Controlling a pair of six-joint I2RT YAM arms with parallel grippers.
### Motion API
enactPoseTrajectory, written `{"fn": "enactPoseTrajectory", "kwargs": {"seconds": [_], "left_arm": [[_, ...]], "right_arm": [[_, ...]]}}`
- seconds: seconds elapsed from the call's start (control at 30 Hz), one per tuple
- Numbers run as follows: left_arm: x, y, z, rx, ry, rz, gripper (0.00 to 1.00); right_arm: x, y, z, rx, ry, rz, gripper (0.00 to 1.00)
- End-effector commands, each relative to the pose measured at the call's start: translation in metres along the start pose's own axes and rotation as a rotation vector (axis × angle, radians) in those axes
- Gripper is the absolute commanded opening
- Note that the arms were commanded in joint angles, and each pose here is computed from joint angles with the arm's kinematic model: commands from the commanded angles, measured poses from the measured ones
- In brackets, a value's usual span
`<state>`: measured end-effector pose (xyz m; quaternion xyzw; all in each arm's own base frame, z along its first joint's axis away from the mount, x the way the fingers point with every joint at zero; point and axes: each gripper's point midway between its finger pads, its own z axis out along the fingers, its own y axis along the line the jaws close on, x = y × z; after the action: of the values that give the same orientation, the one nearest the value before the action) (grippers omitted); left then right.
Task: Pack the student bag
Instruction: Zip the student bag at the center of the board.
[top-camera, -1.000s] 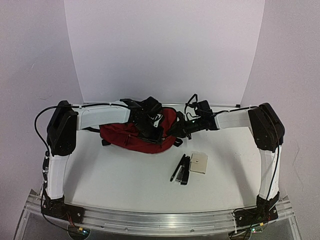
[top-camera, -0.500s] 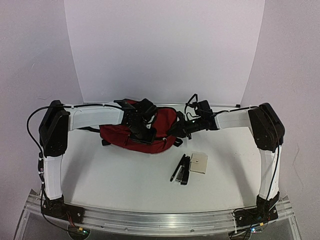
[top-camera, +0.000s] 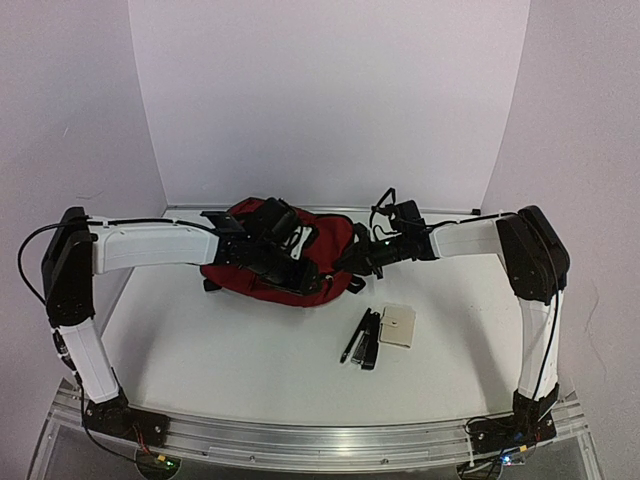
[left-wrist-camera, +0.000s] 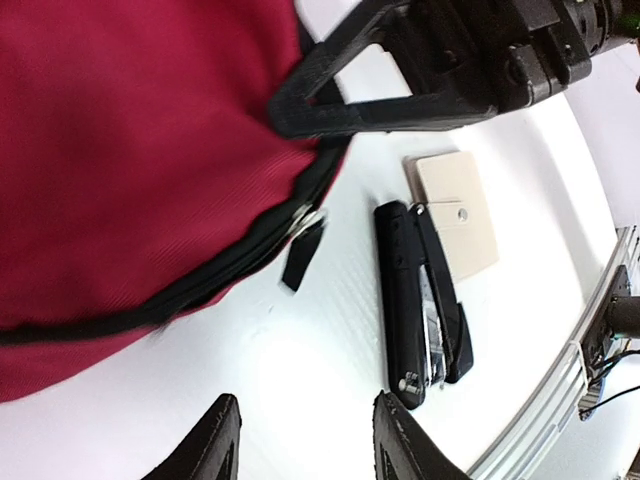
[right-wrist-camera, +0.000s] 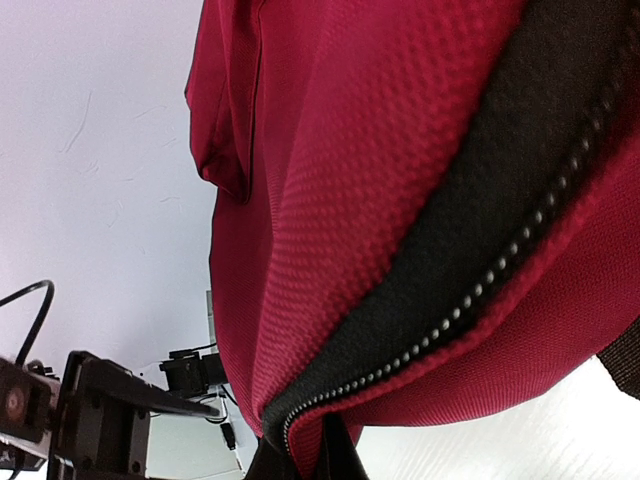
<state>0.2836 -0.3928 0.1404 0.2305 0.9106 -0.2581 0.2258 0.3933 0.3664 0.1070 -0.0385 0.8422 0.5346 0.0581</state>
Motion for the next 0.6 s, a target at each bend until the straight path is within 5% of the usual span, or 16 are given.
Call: {"fn": "enactPoseTrajectory", "kwargs": {"seconds": [0.0, 0.4, 0.57], "left_arm": [[-0.026, -0.01, 0.02, 0.0, -0.056, 0.02, 0.46], [-0.049, -0.006, 0.064, -0.056, -0.056, 0.005, 0.45], [-0.051, 0.009, 0.068, -0.141, -0.062, -0.034, 0.29]], "right_arm": [[-0.011, 0.04, -0.013, -0.076, -0.032, -0.063, 0.0], [-0.006, 0.045, -0.014, -0.087, -0.025, -0.062, 0.0], [-0.003, 0.045, -0.015, -0.087, -0.023, -0.063, 0.0]]}}
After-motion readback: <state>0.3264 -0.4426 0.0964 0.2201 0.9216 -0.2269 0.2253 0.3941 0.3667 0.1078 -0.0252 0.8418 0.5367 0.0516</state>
